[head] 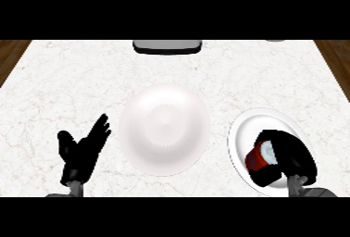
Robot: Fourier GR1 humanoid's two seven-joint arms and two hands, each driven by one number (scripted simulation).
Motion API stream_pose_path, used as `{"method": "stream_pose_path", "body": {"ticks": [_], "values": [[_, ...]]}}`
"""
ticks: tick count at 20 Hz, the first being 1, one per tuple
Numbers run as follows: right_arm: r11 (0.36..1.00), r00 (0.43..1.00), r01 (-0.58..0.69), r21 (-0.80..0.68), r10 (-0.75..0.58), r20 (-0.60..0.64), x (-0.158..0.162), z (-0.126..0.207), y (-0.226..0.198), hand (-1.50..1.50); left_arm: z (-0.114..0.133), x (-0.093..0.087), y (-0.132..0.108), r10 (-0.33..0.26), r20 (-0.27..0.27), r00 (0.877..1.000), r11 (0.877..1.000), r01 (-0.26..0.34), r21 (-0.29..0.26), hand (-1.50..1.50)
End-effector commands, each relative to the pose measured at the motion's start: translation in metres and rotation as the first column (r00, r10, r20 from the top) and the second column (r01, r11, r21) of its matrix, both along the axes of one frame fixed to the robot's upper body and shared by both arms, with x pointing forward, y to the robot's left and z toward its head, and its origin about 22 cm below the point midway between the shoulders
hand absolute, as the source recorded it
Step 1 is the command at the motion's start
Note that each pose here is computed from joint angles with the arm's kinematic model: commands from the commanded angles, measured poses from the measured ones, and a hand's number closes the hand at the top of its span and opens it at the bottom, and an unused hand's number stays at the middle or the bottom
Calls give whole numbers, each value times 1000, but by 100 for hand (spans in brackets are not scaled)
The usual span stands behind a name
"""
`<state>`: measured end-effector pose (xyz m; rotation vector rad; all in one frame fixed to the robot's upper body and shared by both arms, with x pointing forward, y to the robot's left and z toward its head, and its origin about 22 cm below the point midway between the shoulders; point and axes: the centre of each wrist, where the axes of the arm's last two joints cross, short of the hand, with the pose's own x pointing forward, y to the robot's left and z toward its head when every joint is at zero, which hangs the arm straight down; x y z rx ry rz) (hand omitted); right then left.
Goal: Pick the can from the plate and place it in the plate
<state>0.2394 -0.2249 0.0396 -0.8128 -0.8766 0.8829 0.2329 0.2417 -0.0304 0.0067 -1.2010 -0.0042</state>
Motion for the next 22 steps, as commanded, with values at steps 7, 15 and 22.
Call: {"method": "stream_pose_path", "body": {"ticks": [7, 15, 22], "values": [[960, 904, -278, 32, 250, 346, -45, 40, 177, 150, -1, 6, -18, -87, -10, 996, 996, 87, -2, 0], [978, 762, -202, 59, 119, 637, -64, 57, 214, 150, -7, 3, -23, -80, -35, 996, 997, 80, -12, 0], [972, 689, -97, 212, -88, 719, -68, 56, 217, 150, -3, 9, -14, -54, -20, 998, 999, 54, -1, 0]]}}
